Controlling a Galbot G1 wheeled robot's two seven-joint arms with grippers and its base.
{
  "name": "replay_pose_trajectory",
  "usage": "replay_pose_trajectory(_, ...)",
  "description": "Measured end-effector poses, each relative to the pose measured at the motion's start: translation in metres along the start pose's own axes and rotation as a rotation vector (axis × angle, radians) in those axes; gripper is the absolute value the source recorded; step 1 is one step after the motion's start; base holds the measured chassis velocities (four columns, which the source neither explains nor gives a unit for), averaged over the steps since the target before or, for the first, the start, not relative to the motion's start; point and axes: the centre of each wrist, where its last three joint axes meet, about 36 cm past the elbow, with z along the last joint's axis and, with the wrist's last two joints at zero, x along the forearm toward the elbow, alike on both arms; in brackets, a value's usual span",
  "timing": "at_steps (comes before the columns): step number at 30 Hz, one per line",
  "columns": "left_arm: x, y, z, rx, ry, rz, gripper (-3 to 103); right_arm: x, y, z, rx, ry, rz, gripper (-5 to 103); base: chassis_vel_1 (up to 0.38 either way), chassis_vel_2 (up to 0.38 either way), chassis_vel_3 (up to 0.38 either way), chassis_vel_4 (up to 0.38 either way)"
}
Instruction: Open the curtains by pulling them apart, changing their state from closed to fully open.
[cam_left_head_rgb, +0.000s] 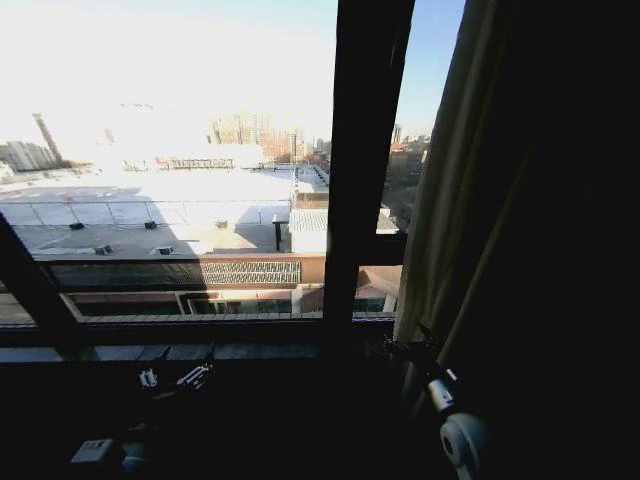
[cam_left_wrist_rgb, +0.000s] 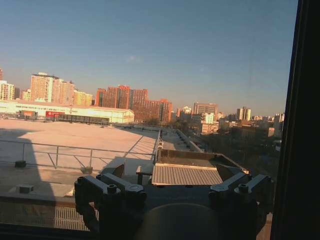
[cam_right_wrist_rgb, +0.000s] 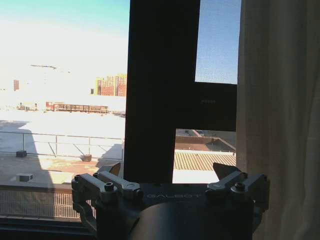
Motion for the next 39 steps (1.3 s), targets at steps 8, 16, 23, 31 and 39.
replay_pose_trajectory(8, 0.002, -0.001, 0.000, 0.002, -0.013, 0.011, 100, 0.003, 0.005, 0.005, 0.042, -0.004, 0.002, 100, 0.296, 0.308, -0.316, -0.301)
replay_pose_trajectory(16, 0.006, -0.001, 0.000, 0.000, -0.023, 0.008, 100, 0.002, 0.006, 0.004, 0.052, -0.012, 0.003, 100, 0.345, 0.364, -0.356, -0.338)
replay_pose_trajectory(23, 0.007, -0.002, 0.001, 0.006, -0.027, 0.004, 100, -0.001, 0.006, 0.002, 0.060, -0.019, -0.009, 100, 0.355, 0.372, -0.372, -0.366)
replay_pose_trajectory(31, 0.008, -0.002, 0.002, 0.005, -0.022, 0.000, 100, -0.004, 0.005, 0.011, 0.060, -0.013, -0.030, 100, 0.351, 0.352, -0.346, -0.341)
replay_pose_trajectory(39, 0.010, -0.001, 0.002, 0.002, -0.015, -0.009, 100, -0.008, 0.005, 0.017, 0.061, -0.007, -0.039, 100, 0.353, 0.353, -0.347, -0.351)
